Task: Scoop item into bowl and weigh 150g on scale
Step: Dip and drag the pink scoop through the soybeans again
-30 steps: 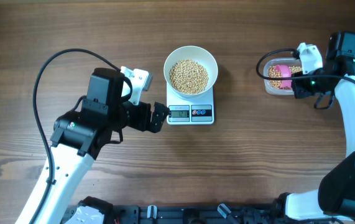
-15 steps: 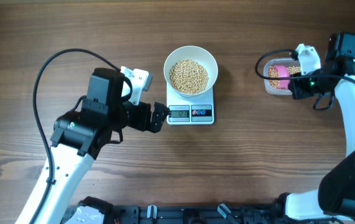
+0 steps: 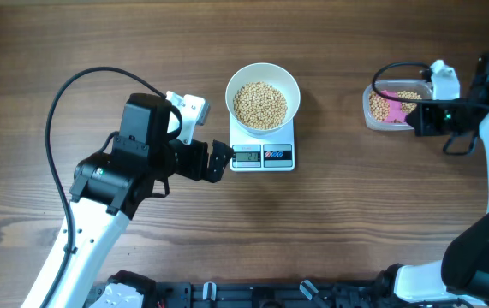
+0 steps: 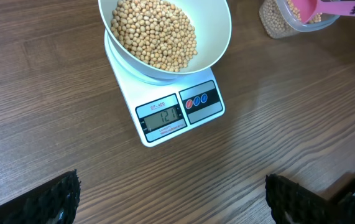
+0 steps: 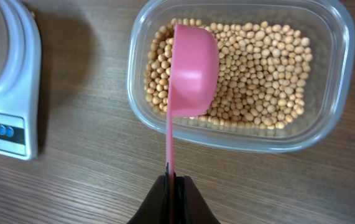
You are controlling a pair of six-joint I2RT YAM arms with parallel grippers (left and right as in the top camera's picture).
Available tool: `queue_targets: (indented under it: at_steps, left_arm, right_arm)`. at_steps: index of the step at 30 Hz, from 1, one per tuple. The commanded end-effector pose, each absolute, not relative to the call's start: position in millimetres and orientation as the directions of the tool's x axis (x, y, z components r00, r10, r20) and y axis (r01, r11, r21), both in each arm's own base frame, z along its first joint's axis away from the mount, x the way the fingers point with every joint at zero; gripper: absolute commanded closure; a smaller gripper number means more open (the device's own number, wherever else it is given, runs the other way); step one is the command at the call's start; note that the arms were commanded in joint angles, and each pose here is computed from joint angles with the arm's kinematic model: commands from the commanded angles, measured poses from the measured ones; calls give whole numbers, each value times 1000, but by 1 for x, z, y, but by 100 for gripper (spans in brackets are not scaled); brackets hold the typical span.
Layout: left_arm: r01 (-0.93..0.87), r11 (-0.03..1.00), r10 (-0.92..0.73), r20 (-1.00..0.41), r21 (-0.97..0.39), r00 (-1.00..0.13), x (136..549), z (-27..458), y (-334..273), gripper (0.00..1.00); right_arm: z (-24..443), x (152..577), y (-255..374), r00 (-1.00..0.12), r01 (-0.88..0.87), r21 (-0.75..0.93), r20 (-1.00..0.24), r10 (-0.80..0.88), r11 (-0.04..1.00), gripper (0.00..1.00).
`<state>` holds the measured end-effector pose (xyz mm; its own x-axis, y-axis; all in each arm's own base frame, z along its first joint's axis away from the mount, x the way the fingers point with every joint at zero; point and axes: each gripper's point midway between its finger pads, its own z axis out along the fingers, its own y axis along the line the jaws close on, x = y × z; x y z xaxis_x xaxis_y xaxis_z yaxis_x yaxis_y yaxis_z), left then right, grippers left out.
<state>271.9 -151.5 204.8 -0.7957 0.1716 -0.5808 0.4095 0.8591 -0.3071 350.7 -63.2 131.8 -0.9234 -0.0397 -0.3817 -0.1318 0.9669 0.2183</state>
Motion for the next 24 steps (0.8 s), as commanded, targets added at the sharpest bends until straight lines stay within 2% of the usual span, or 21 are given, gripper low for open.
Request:
queue_targets:
  at_steps: [1,6,17,24]
  left_arm:
    - [405,858,161,-584,-316,-796,272,207,-151,0]
    - [405,858,161,-584,-316,-796,272,207,-151,0]
    - [405,858,161,-584,-316,-796,272,207,-151,0]
    - [405,858,161,-584,-316,-796,272,207,-151,0]
  right_arm:
    - [133,352,-64,-921,-81,323,-387,54,943,96]
    - [135,349,-82,-911,33,370,-370,180,928,96]
    - [159,347,-101,-836,94,581,-395,381,809,96]
    - [178,344,-97,-804,61,699,-389,451,712,96]
